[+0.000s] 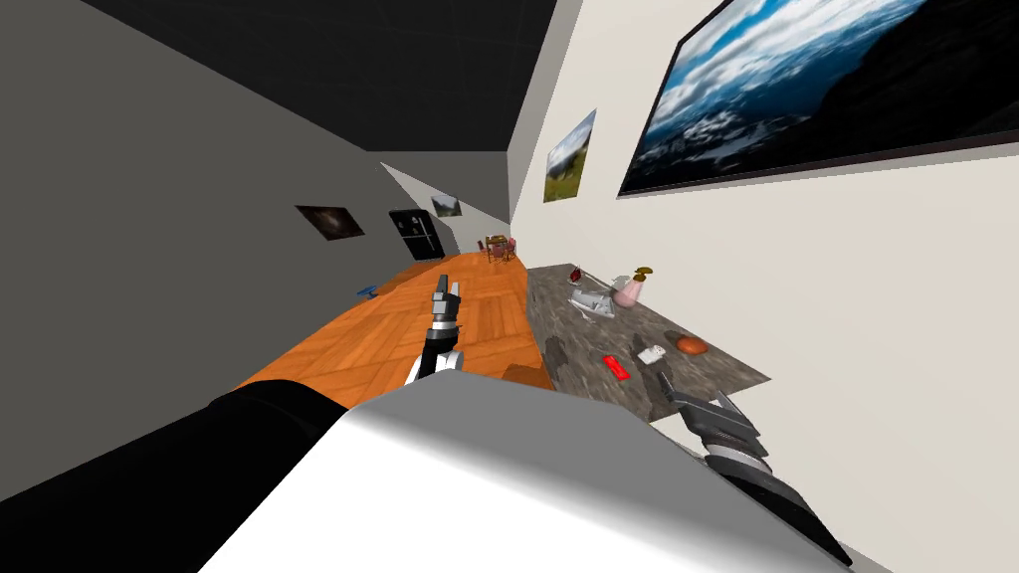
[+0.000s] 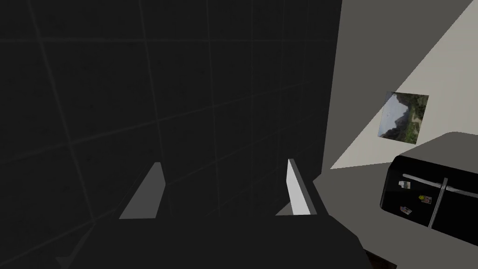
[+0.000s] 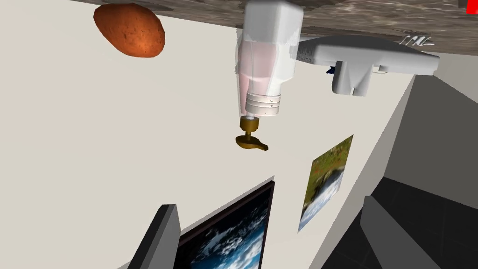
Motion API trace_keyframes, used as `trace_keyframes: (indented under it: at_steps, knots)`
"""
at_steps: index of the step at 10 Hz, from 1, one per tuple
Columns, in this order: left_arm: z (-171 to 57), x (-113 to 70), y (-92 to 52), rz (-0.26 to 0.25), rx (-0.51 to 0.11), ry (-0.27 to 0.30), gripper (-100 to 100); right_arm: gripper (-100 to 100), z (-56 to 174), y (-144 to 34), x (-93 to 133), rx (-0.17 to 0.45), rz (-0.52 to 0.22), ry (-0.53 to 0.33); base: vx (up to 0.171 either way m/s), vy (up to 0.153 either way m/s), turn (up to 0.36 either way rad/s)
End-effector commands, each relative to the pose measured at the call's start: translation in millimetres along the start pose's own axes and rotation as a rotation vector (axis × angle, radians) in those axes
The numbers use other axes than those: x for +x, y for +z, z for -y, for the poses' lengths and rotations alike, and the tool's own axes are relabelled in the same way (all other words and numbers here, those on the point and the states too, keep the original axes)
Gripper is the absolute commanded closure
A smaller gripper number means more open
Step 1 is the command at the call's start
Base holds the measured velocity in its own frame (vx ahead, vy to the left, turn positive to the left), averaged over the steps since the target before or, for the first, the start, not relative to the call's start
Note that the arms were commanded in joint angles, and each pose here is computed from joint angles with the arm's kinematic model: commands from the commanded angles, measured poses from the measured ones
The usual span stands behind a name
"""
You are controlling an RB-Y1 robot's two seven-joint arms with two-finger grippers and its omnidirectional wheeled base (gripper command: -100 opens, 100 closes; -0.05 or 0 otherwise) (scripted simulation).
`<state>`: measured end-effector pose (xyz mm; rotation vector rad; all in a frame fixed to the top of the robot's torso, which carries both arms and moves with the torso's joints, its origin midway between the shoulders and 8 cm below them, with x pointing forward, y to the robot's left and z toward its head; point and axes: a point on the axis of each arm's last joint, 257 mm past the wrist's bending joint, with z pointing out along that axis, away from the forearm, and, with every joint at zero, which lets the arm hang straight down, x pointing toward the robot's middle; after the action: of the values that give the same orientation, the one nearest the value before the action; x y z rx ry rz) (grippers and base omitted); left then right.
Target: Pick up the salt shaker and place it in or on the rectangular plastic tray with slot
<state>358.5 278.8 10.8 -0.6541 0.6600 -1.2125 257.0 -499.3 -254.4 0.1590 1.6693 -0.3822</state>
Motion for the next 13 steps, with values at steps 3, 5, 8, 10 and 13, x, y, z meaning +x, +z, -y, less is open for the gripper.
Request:
trace_keyframes:
  at_steps: [3, 5, 8, 10, 13]
  knots:
    - [0, 0.0, 0.0, 0.0, 0.0, 0.0, 0, -100, 52, -38.0, 44, 0.112, -0.13, -0.098, 0.209, 0.007, 0.222]
    - [0, 0.0, 0.0, 0.0, 0.0, 0.0, 0, -100, 79, -62.6, 64, 0.165, -0.2, -0.156, 0.179, -0.009, 0.223]
    - [0, -0.1, 0.0, 0.0, 0.0, 0.0, 0, 0, 84, -70.8, 67, 0.171, -0.211, -0.169, 0.094, 0.003, 0.075]
    - [0, 0.0, 0.1, 0.0, 0.0, 0.0, 0, -100, 90, -54.8, 70, 0.195, -0.217, -0.161, -0.04, -0.014, 0.131]
    - [0, 0.0, 0.1, 0.0, 0.0, 0.0, 0, -100, 93, -47.3, 70, 0.205, -0.218, -0.157, -0.046, -0.016, 0.063]
